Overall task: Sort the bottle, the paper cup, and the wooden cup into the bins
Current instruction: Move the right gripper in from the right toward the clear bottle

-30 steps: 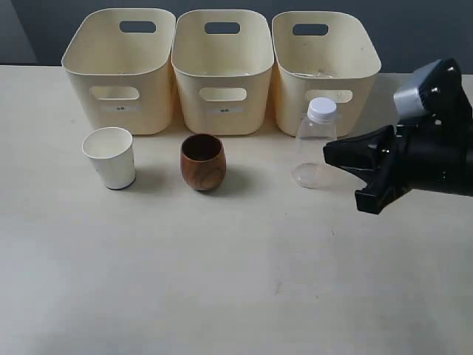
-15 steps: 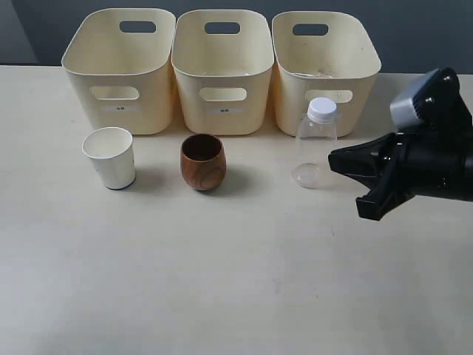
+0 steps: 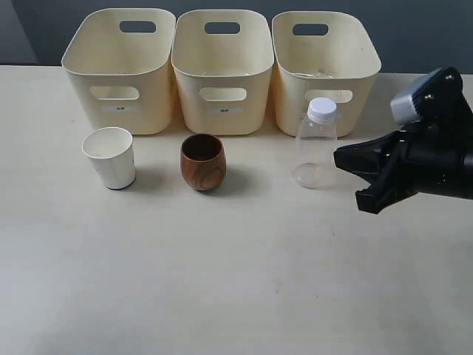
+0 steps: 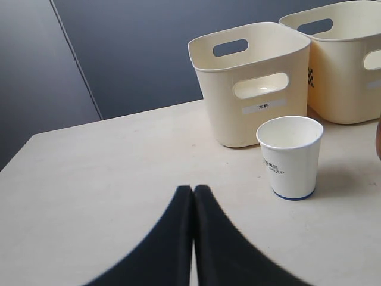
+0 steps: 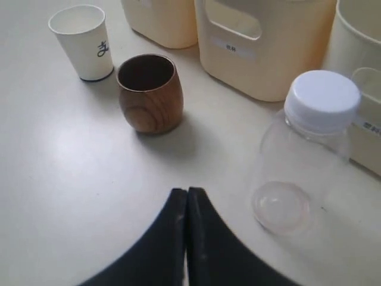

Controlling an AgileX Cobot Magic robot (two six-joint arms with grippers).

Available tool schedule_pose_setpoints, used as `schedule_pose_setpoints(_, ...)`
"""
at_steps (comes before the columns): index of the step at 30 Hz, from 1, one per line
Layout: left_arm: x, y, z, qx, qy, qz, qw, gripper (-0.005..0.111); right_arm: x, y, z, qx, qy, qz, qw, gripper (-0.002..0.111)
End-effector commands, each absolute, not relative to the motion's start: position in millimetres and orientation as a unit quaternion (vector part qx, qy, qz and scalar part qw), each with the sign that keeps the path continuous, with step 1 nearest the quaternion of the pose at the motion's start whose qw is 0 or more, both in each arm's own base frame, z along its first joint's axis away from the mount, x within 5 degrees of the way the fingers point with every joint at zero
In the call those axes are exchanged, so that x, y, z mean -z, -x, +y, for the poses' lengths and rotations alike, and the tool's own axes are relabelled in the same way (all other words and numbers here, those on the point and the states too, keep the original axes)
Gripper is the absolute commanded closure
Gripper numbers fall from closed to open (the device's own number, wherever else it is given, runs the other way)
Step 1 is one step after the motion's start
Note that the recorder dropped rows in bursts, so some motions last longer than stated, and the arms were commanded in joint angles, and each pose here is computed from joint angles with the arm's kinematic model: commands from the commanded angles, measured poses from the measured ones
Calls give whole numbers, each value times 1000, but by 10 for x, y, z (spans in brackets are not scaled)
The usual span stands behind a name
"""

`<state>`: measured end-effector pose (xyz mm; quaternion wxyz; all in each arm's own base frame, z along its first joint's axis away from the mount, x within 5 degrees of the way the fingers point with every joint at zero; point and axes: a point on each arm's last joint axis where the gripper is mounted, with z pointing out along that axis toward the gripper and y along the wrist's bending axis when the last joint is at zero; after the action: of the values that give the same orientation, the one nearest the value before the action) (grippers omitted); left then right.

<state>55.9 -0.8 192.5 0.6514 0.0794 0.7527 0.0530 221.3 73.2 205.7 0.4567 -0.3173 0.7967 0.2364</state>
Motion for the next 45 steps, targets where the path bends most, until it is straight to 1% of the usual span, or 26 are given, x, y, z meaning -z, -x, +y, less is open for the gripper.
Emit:
schedule_pose_setpoints(1,-1928,-556,-10,-51,-80,750,655,107,-2041,-2219,712,-230,308,802,457,109)
schedule_pose_setpoints(4,-1928,-556,-10,-51,-80,750,655,107,-2029,-2224,709,-229,307,804,455,109)
schedule_pose_setpoints(7,-1928,-556,-10,-51,-80,750,655,107,-1880,-2263,680,-217,293,827,429,109)
schedule_pose_setpoints(9,-1928,-556,-10,-51,-80,750,655,107,-1840,-2276,669,-212,290,833,421,109)
schedule_pose_setpoints(15,-1928,-556,-10,-51,-80,750,655,107,-1824,-2286,644,-197,285,840,418,109)
schedule_pose_setpoints(24,-1928,-556,-10,-51,-80,750,655,107,-1845,-2273,676,-216,291,831,422,109)
schedule_pose_setpoints(29,-1928,-556,-10,-51,-80,750,655,107,-1820,-2289,637,-193,284,841,417,109)
schedule_pose_setpoints(36,-1928,-556,-10,-51,-80,750,655,107,-1809,-2286,634,-192,284,843,415,109)
schedule_pose_setpoints(45,-1928,-556,-10,-51,-80,750,655,107,-1689,-2196,777,-294,296,820,391,109)
